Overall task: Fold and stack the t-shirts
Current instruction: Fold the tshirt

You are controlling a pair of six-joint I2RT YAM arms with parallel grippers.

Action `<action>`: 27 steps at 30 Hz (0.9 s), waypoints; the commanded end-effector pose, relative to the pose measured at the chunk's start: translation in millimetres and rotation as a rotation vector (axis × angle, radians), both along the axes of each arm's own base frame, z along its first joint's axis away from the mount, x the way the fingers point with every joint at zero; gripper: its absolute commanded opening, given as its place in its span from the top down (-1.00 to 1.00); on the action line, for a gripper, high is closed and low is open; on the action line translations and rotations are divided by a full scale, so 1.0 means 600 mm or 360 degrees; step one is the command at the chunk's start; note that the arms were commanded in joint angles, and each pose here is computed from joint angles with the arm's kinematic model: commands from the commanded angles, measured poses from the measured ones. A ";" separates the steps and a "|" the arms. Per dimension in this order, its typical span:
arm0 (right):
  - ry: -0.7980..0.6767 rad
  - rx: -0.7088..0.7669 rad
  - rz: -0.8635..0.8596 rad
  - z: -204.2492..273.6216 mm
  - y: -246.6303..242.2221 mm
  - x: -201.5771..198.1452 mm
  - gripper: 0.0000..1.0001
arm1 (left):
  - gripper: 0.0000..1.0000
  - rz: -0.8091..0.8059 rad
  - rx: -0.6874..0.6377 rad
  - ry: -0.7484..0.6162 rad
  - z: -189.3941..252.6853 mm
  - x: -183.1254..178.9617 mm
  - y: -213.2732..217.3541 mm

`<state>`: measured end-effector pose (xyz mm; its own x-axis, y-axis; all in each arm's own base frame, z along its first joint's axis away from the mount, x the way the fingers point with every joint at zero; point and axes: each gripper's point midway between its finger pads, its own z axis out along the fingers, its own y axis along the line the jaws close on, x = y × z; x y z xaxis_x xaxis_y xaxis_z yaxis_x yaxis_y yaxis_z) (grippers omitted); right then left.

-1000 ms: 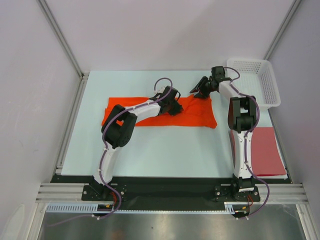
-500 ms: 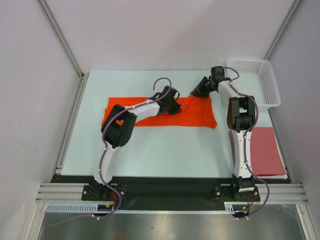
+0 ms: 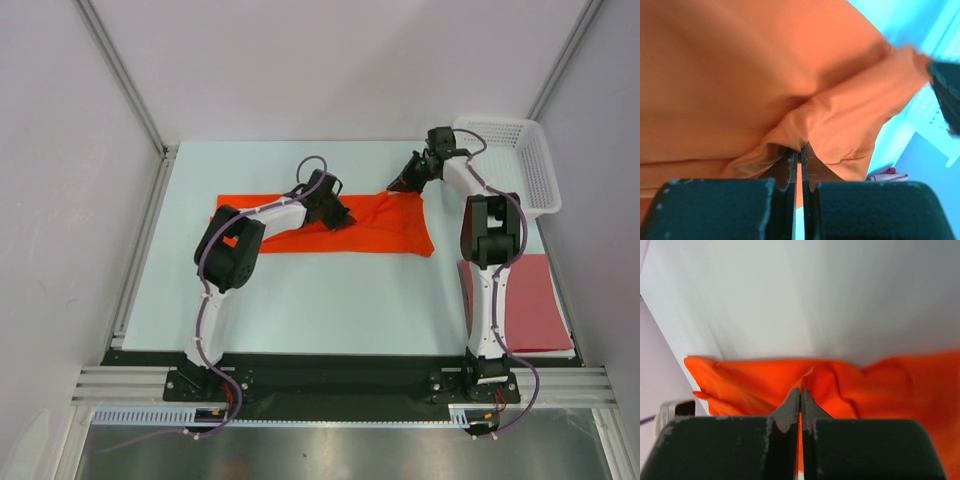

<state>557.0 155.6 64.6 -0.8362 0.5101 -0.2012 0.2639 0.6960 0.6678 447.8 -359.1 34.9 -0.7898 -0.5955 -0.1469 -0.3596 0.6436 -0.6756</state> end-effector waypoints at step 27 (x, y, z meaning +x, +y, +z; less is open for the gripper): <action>-0.0055 -0.0163 0.0016 0.065 -0.045 -0.138 1.00 | 0.95 -0.0460 -0.0223 0.0085 0.062 -0.083 0.016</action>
